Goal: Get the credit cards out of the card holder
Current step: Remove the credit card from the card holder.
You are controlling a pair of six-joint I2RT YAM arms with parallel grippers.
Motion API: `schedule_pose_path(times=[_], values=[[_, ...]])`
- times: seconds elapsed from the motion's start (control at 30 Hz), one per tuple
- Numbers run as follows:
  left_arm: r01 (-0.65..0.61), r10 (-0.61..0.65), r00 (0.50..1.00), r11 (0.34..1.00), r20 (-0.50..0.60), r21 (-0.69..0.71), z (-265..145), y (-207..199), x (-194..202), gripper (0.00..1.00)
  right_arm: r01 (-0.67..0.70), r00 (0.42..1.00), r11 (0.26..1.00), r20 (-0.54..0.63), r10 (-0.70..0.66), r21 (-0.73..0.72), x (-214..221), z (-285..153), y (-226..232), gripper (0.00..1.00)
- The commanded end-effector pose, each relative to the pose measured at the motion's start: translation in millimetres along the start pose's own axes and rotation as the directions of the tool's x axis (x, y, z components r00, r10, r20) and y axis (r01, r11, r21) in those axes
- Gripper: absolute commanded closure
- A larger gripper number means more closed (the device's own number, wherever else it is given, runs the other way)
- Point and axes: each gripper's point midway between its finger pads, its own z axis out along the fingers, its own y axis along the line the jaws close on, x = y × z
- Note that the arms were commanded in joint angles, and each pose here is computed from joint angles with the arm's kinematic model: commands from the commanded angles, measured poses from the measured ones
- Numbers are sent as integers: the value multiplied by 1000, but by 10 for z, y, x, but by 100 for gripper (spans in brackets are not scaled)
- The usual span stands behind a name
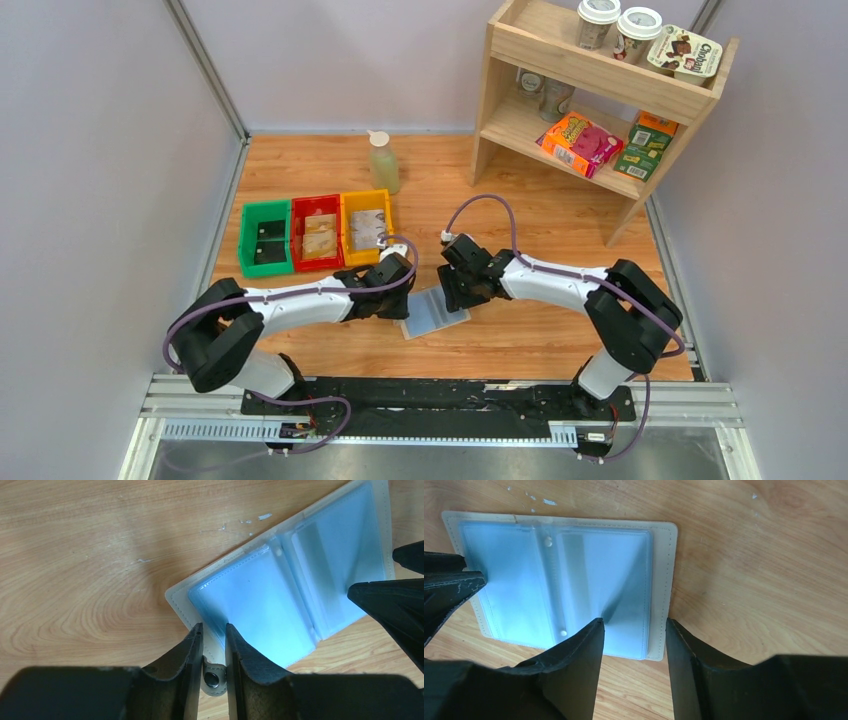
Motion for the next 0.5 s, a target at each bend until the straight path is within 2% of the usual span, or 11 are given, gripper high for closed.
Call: schedule_pose_path(times=[0.0,0.17,0.47], values=[[23,-23,1000,997,-12,67,40,-152,20,71,-4,989,1000,148,2,13,-365,-234,94,46],[27,-26,1000,998,-13,63,43,-138,22,71,5,984,1000,175,-8,22,-430,-305,95,45],[28,-27,1000,997,-11,66,32,-148,20,72,14,992,1000,126,-16,17,-331,-151,109,54]])
